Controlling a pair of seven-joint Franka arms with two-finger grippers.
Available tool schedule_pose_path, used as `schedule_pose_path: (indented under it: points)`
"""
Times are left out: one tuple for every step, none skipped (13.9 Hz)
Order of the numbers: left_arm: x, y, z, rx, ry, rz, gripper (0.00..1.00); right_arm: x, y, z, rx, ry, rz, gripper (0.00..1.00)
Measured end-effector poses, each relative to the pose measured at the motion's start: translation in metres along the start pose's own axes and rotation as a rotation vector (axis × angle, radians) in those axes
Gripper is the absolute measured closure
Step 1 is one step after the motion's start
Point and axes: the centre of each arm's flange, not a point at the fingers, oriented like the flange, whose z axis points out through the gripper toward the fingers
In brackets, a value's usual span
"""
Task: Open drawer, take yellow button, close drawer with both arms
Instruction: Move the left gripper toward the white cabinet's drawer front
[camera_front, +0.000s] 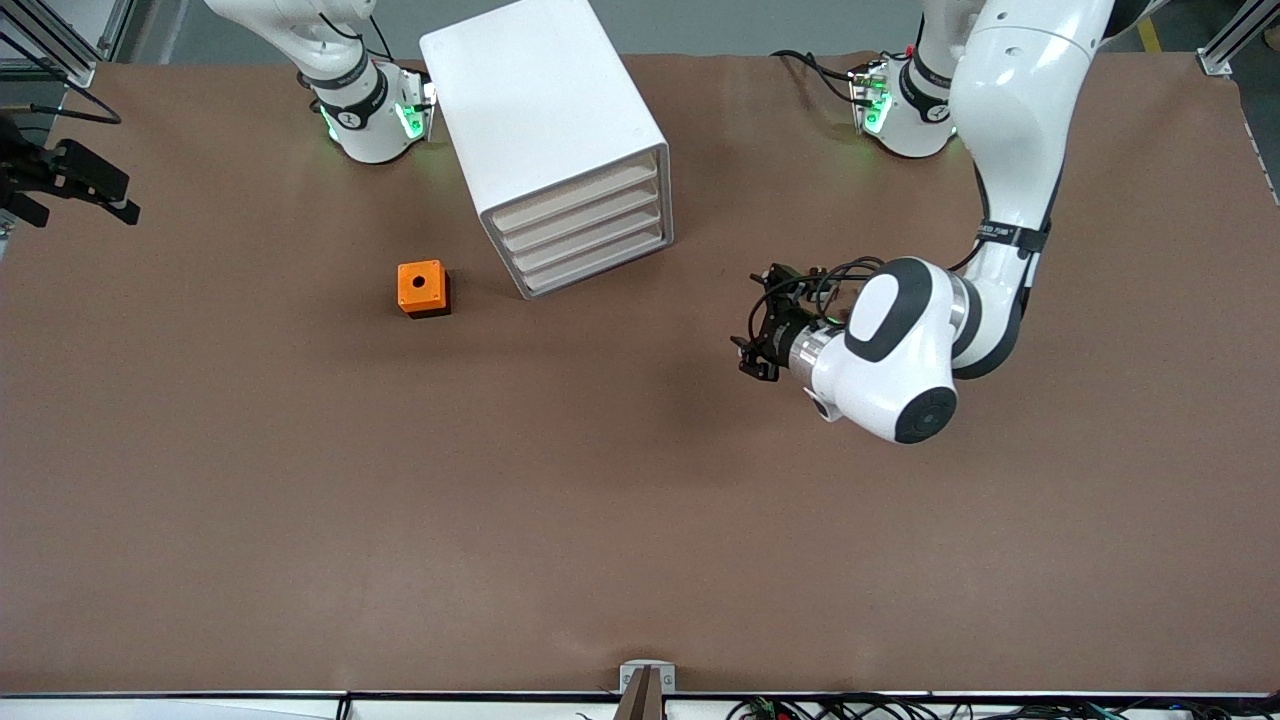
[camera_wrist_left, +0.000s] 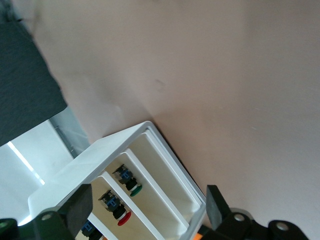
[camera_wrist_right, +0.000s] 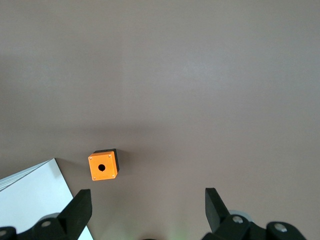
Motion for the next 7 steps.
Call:
schedule_pose_path:
  points:
    - [-0.004,-0.002,0.009,0.034,0.011,-0.021,0.00,0.000,0.000,0.000,0.000,0.000,0.000,0.00]
    - [-0.009,-0.006,0.016,0.070,0.024,-0.032,0.00,0.000,0.000,0.000,0.000,-0.001,0.000,0.00]
    - [-0.013,-0.010,0.022,0.104,0.037,-0.037,0.00,0.000,0.000,0.000,0.000,-0.001,0.000,0.00]
    - [-0.016,-0.015,0.024,0.134,0.048,-0.036,0.00,0.000,0.000,0.000,0.000,-0.001,0.000,0.00]
    - [-0.017,-0.020,0.025,0.162,0.056,-0.033,0.00,0.000,0.000,0.000,0.000,-0.002,0.000,0.00]
    - [-0.017,-0.024,0.024,0.187,0.062,-0.033,0.00,0.000,0.000,0.000,0.000,-0.003,0.000,0.00]
    - [-0.016,-0.026,0.023,0.202,0.067,-0.040,0.00,0.000,0.000,0.000,0.000,-0.003,0.000,0.00]
